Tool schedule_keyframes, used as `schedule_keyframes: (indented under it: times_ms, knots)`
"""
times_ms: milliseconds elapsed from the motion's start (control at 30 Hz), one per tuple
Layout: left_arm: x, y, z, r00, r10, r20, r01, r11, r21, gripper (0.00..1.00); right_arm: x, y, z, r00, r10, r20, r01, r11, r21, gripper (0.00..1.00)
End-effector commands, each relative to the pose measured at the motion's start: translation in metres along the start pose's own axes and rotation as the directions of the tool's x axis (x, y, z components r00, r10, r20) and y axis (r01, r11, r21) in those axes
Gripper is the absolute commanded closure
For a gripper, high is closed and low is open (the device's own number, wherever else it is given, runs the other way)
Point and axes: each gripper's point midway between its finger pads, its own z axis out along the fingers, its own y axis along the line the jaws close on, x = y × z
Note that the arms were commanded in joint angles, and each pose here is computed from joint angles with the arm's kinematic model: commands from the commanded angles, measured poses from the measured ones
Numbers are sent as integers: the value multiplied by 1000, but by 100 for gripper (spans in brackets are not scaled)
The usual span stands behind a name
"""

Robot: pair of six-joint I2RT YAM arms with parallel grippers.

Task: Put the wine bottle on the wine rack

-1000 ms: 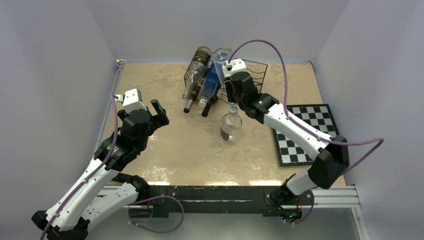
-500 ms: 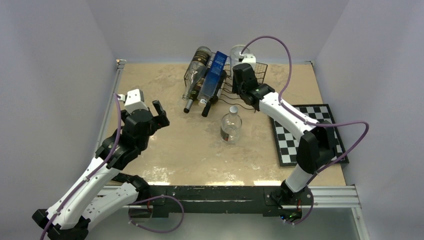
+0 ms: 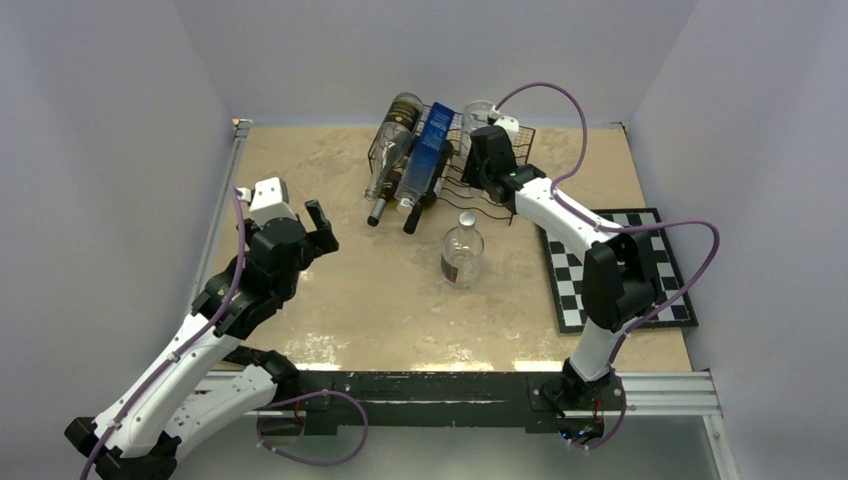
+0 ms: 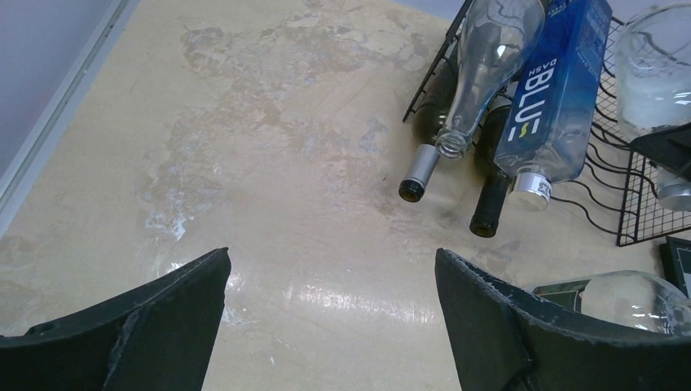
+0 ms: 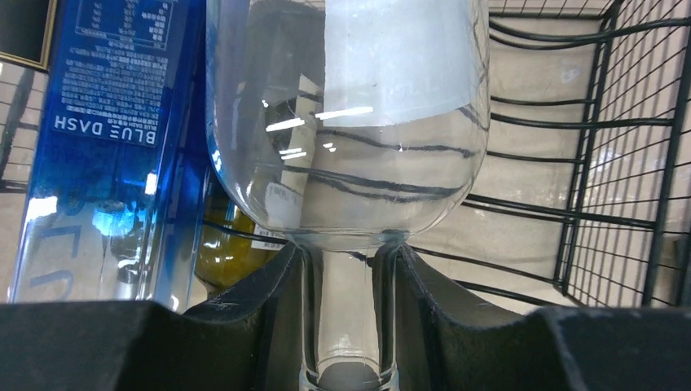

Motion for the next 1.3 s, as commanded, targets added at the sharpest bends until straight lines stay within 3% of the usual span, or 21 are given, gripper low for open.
schedule_keyframes:
  times_ms: [0,367,400,500,600,700,800,1033,1267]
  knots:
    - [-15,3,-1,998,10,60,-9,1000,-7,1,-109,54,-17,930,208,302,-146,966,-215,100]
    - [-10,4,2,999,15,43,-14,1000,-20,1,-87,47,12,941,214,262,-177,972,-157,100]
    - [-10,4,2,999,16,43,-16,1000,-20,1,-87,46,12,943,209,257,-174,973,-152,97]
    - [-10,4,2,999,21,44,-20,1000,-22,1,-85,45,11,948,194,251,-162,976,-143,65]
    - [-11,3,3,999,22,46,-21,1000,-22,1,-84,42,9,951,187,246,-160,979,-128,42]
    - [-10,2,4,999,20,45,-19,1000,-22,1,-84,38,2,956,175,234,-153,982,-109,32]
    - [-11,2,4,999,18,46,-17,1000,-19,1,-88,36,-8,960,165,224,-146,985,-97,25]
    - [-13,0,3,998,14,57,-13,1000,-7,1,-98,21,-45,974,109,199,-105,994,-31,21]
    - [-13,-1,1,997,-12,71,10,1000,19,1,-98,1,-108,985,-171,30,171,985,8,10]
